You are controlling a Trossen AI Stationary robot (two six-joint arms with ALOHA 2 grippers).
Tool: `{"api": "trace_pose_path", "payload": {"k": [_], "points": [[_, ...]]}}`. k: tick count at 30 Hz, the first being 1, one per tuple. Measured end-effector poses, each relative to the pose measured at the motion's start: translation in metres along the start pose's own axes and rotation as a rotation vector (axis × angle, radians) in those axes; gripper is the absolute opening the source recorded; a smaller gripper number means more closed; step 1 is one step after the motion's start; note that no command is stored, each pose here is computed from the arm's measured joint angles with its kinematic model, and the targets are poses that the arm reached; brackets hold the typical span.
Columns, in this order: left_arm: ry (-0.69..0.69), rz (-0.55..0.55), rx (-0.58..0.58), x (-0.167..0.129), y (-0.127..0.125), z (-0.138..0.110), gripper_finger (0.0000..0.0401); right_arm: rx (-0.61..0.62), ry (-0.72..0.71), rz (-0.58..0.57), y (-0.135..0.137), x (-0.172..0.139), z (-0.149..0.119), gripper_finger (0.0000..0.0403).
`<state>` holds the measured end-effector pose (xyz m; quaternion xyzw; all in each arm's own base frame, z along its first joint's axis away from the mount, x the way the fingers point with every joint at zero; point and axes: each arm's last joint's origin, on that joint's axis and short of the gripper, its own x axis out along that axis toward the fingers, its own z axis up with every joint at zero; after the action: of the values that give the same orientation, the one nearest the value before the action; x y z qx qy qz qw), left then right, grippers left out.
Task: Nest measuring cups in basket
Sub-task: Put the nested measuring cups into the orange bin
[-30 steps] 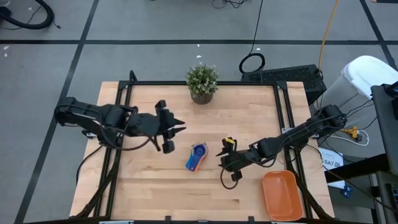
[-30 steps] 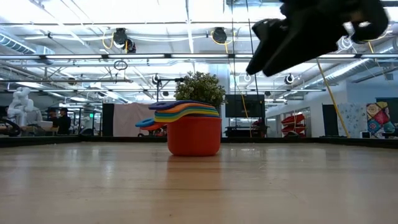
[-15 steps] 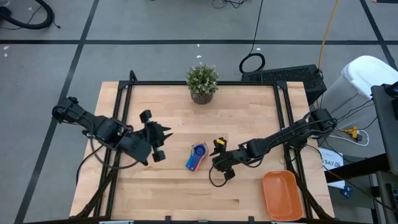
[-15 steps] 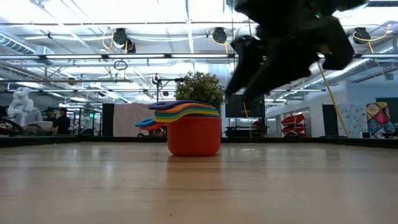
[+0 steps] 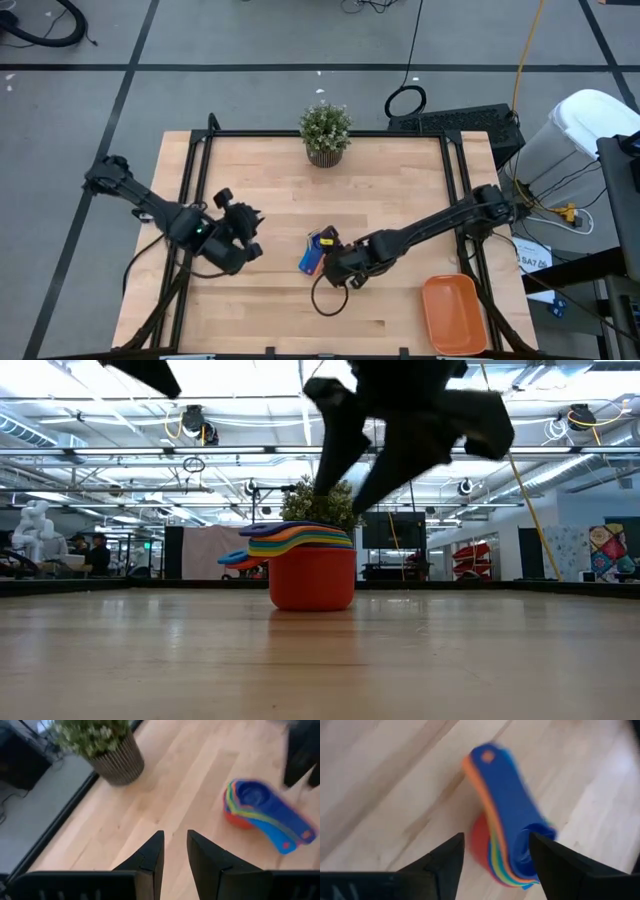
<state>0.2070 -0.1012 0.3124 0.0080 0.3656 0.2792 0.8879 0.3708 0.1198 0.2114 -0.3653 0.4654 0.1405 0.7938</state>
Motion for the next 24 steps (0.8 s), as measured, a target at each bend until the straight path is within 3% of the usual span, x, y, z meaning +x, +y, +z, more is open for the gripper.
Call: {"api": "trace_pose_path", "payload": {"k": [5, 9, 13, 24], "points": [[-0.086, -0.058, -0.047, -0.020, 0.000, -0.010, 0.0088, -0.044, 0.085, 0.023, 0.005, 0.014, -0.001, 0.0257], [-0.125, -0.088, -0.085, -0.030, 0.000, -0.019, 0.0088, -0.083, 0.122, -0.129, 0.001, 0.016, 0.006, 0.0294], [-0.138, -0.115, -0.100, -0.036, -0.004, -0.024, 0.0088, -0.103, 0.056, -0.237, -0.003, 0.012, 0.019, 0.0325], [-0.156, -0.141, -0.137, -0.042, -0.007, -0.029, 0.0088, -0.120, 0.114, -0.177, 0.011, 0.010, 0.015, 0.0340]]}}
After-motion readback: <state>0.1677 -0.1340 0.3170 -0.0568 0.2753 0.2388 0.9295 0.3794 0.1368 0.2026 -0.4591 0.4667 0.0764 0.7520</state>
